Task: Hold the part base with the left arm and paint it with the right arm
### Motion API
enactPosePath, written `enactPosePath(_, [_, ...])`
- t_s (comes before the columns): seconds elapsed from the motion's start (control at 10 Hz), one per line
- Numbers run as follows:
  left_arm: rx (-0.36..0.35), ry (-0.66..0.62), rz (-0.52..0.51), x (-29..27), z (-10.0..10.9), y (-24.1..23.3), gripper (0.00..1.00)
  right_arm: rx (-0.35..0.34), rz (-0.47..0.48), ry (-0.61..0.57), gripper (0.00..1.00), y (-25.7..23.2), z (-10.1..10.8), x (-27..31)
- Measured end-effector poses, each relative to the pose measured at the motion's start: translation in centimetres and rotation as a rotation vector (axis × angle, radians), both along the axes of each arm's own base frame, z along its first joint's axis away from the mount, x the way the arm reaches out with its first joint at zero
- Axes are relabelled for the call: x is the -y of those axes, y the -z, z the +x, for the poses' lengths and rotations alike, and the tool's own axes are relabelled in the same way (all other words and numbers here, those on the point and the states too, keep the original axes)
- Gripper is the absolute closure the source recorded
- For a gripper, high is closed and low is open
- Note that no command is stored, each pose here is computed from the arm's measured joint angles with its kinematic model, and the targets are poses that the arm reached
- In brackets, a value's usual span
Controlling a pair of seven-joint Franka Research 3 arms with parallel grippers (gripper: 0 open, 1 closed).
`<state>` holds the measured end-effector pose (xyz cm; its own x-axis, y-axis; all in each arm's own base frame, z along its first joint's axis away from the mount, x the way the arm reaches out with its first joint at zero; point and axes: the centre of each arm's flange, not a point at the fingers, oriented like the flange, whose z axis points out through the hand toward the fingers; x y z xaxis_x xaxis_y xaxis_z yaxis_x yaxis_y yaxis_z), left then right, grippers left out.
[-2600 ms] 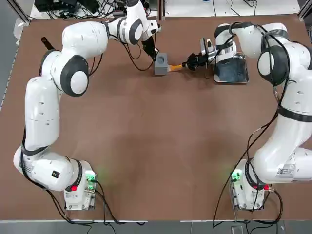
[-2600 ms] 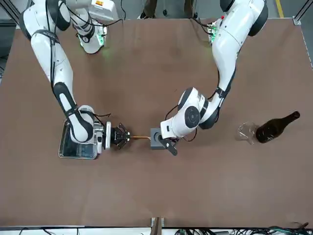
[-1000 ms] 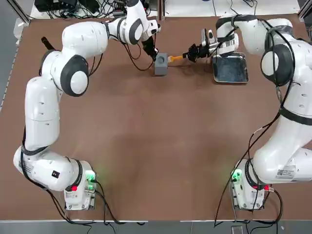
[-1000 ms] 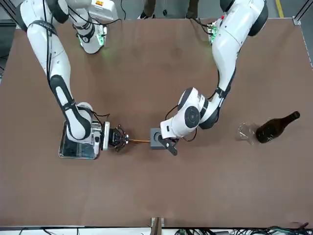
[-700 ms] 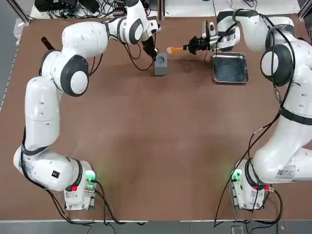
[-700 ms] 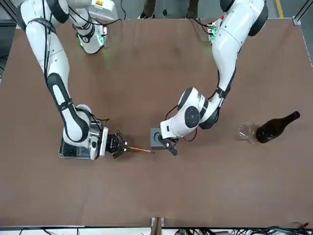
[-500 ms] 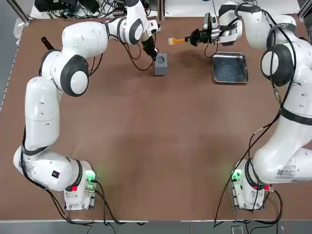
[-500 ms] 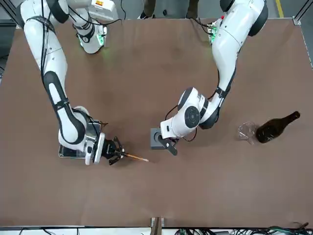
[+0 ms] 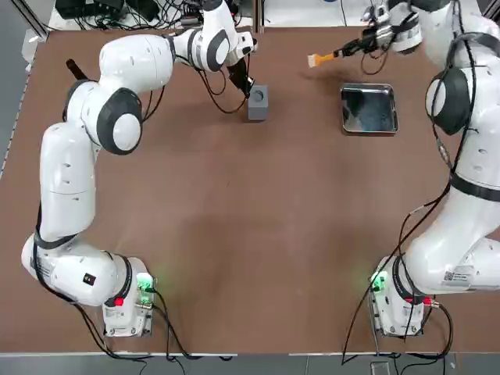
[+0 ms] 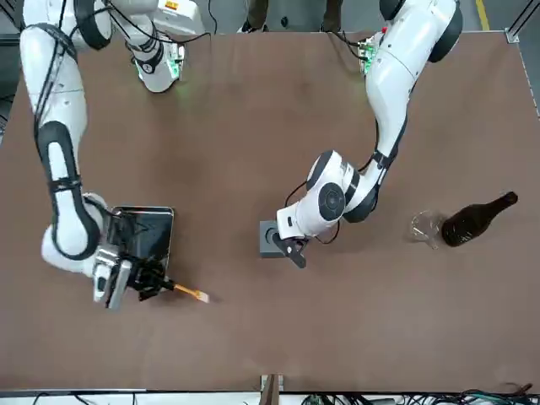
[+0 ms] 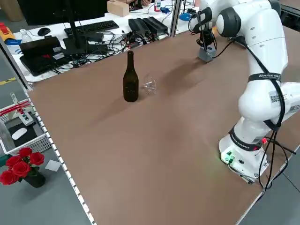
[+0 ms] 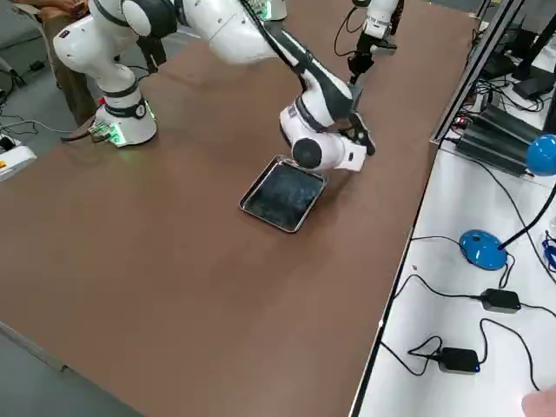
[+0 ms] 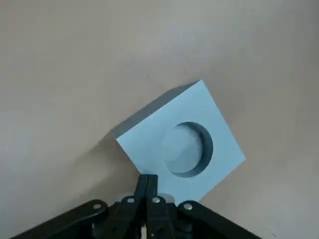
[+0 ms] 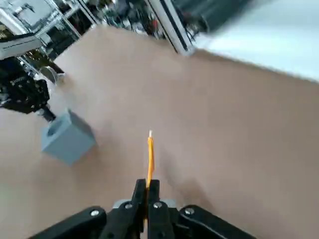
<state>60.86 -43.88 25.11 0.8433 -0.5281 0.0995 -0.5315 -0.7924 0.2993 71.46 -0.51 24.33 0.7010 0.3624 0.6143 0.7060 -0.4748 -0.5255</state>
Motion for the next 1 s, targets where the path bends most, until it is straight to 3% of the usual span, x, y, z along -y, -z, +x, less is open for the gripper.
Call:
enactPosePath(0.2, [0.0,0.0,0.0,0.0,0.0,0.0,0.96,-0.164,-0.022,0.042,0.96,-2.1,-1.3,7.4])
enactPosePath(0.5, [0.0,0.0,0.0,0.0,0.0,0.0,0.96,-0.382,-0.037,0.156,0.96,-1.5,-5.5,16.9])
enactPosePath(1.0, [0.0,0.0,0.0,0.0,0.0,0.0,0.96,-0.544,-0.021,0.275,0.96,5.8,-10.3,24.0])
